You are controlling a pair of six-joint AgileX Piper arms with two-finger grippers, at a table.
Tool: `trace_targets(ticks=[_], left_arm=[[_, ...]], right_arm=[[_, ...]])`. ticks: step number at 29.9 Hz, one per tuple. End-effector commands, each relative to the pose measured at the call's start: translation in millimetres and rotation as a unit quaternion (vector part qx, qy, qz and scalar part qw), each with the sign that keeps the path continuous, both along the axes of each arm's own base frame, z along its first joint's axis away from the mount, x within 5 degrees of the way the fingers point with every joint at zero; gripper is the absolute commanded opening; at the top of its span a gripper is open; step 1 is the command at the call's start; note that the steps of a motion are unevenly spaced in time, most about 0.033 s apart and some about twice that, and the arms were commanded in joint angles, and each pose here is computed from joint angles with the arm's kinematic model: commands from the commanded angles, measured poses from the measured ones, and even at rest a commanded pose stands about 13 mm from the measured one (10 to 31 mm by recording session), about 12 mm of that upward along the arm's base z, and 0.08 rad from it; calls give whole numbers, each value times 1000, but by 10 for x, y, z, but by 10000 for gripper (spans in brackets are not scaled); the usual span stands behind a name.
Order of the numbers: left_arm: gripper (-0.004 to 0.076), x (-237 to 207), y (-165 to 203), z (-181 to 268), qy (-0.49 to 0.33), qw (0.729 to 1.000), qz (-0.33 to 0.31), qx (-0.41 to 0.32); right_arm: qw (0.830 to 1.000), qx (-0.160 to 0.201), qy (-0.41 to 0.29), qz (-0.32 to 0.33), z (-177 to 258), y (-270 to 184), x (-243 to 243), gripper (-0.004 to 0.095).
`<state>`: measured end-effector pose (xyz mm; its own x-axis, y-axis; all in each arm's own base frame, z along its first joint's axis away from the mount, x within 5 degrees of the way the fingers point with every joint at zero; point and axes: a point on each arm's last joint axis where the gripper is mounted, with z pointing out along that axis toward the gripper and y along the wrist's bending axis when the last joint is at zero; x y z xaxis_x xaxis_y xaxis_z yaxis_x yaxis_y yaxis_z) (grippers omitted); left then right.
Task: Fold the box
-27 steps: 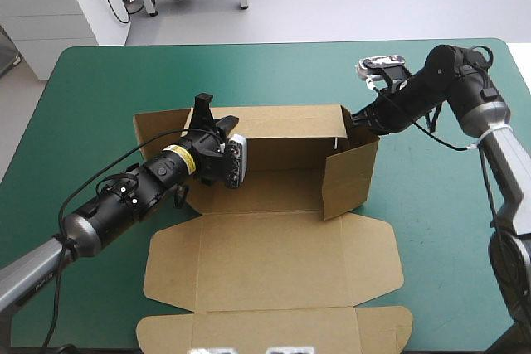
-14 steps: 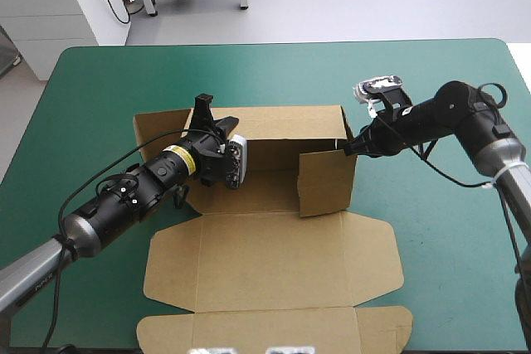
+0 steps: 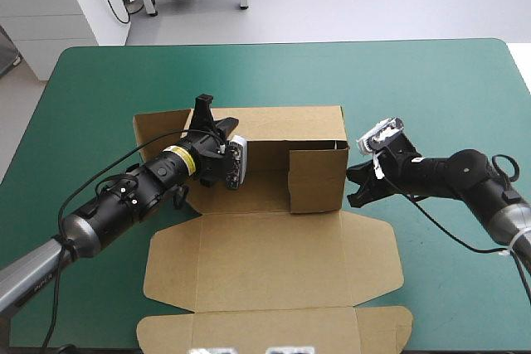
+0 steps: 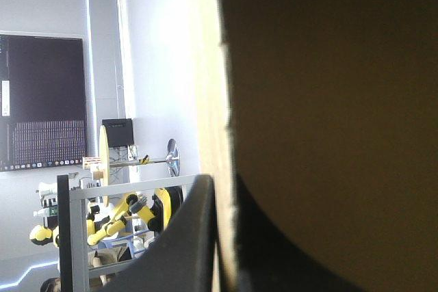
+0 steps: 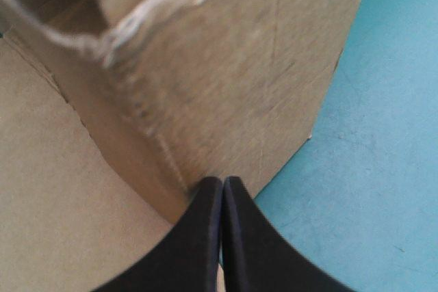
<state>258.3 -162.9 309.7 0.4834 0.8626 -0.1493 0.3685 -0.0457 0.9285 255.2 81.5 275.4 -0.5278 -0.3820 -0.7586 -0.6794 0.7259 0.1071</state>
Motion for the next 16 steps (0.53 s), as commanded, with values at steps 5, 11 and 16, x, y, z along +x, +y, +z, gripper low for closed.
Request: trace_targets(ticks=[5,11,16], left_arm=[[-8,-31,29,100,0,1000,9,1],[-8,-31,29,100,0,1000,9,1],[-8,-31,27,104,0,1000,9,-3]], right_arm=[[998,-19,-40,40,165,-9,-116,275],[996,-8,-66,64,200,26,-116,595],[993,13,-96,62,216,133,-56,625]])
